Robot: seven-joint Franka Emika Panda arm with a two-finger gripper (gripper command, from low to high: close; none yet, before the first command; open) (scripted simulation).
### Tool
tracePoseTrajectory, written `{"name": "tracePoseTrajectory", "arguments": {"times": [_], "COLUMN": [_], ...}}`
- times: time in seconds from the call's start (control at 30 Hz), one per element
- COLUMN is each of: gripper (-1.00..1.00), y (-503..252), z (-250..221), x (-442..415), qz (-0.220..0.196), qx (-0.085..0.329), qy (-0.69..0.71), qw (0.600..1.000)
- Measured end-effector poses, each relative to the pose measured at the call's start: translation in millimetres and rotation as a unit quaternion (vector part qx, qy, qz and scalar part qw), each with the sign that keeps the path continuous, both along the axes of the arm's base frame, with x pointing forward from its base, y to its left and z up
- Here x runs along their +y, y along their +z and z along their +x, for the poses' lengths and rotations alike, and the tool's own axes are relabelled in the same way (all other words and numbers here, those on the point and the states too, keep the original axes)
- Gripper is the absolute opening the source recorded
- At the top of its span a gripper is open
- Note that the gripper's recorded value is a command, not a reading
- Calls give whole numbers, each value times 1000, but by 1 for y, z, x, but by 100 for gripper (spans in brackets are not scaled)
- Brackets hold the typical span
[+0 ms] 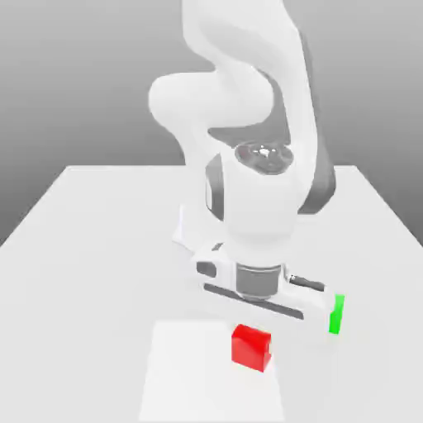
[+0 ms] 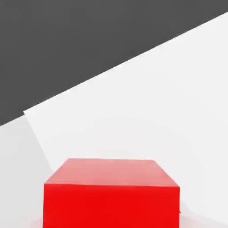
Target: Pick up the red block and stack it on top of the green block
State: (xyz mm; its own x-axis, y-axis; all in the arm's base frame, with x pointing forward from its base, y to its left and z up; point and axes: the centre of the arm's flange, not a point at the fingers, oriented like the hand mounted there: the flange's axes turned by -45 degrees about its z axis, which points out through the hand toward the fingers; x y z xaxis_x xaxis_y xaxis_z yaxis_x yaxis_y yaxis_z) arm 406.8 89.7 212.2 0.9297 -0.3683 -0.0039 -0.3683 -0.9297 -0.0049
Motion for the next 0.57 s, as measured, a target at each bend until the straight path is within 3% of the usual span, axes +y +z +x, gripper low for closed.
{"name": "tracePoseTrajectory", "arguments": {"times": [0.23, 0.43, 0.47, 0.57], "gripper": [-100, -100, 100, 100], "y": [30, -17, -26, -26], "z": [-105, -116, -117, -117], "x": [113, 120, 120, 120], "qz": [0, -3, -3, -3], "qx": [-1, -2, -2, -2], "qy": [196, 215, 214, 214], "qw": [981, 977, 977, 977]}}
